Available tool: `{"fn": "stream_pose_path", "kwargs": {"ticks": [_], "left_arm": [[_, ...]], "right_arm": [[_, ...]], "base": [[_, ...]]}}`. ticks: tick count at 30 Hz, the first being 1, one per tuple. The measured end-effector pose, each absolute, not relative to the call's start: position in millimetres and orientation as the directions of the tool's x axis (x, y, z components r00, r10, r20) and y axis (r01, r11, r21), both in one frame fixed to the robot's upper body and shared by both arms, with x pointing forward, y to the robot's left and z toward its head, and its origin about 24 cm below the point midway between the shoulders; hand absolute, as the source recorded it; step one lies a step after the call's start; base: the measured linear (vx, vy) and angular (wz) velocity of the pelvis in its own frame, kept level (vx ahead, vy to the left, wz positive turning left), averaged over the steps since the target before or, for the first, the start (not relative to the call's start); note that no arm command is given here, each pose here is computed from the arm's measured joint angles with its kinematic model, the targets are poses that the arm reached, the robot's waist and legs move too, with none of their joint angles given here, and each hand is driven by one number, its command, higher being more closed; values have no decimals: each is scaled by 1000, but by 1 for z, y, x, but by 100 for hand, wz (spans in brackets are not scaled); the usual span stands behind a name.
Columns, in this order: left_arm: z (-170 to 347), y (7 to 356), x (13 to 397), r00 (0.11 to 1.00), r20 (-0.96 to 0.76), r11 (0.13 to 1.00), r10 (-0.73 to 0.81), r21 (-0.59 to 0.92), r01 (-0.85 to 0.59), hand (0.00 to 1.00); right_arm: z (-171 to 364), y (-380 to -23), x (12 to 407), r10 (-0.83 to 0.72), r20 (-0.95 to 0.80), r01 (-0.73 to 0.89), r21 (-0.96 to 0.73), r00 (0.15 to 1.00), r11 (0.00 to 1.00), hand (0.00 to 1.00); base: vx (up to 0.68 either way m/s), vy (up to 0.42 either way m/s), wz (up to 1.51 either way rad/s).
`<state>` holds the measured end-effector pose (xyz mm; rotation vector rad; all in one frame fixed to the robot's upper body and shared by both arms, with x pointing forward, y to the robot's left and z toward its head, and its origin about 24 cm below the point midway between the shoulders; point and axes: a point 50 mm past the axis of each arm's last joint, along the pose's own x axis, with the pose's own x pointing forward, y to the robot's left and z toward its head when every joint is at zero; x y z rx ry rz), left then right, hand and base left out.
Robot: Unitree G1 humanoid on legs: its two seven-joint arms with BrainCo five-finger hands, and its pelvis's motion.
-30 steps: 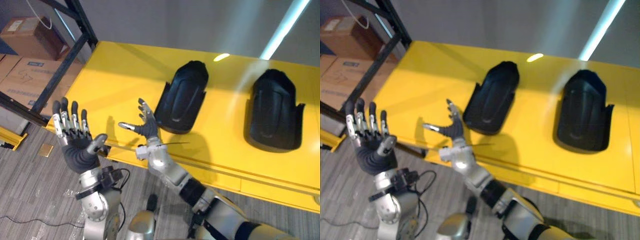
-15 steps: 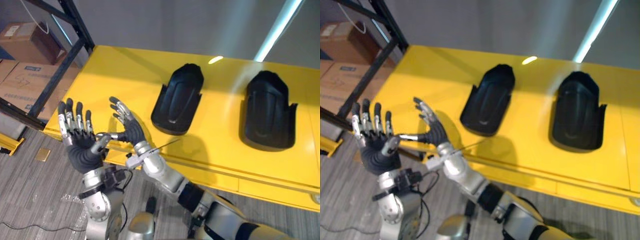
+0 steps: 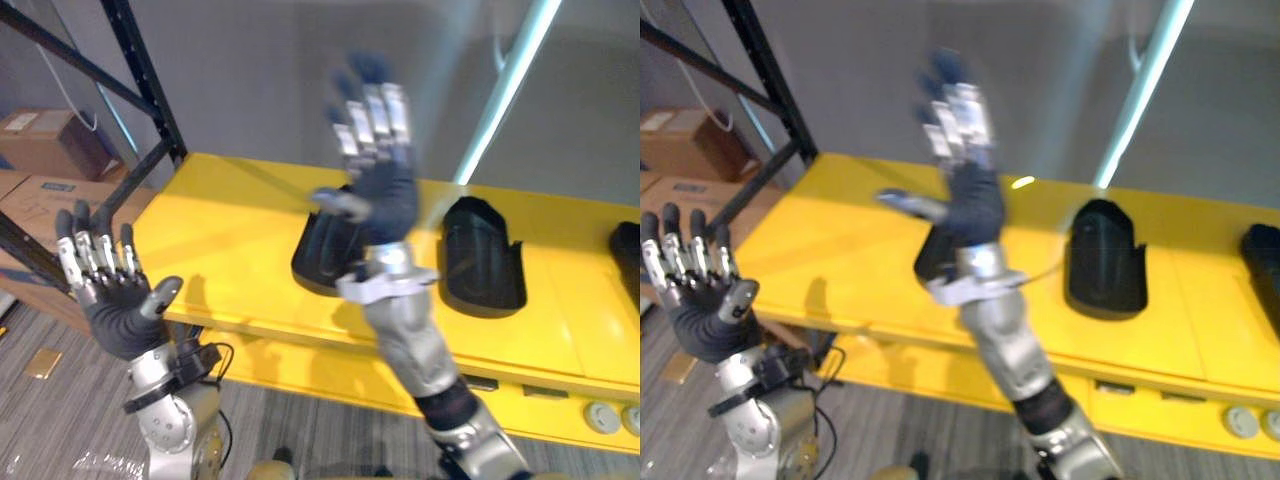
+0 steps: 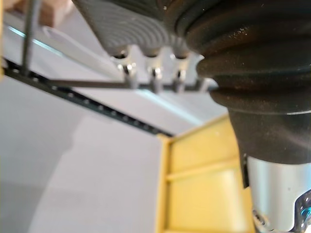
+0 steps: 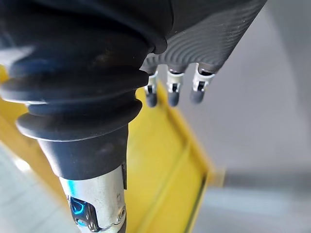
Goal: Walk over and take plastic housings, then place them on the shelf
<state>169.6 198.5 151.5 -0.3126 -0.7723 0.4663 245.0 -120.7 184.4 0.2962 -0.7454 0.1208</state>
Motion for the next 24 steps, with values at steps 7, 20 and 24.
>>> {"fn": "stream_pose_path", "kwargs": {"ticks": [7, 20, 24], "left_arm": [[142, 227, 140, 533, 558, 771, 636, -450, -450, 0], [136, 226, 141, 582, 510, 774, 633, -428, -467, 0], [131, 220, 146, 639, 468, 790, 610, -419, -447, 0]], "right_arm": [[101, -223, 177, -372, 390, 296, 243, 842, 924, 0], [102, -226, 169, -432, 404, 348, 265, 806, 899, 0], [107, -227, 164, -465, 425, 382, 269, 777, 884, 0]], "base": [[-3, 12, -33], [0, 0, 0], [8, 4, -1]]}}
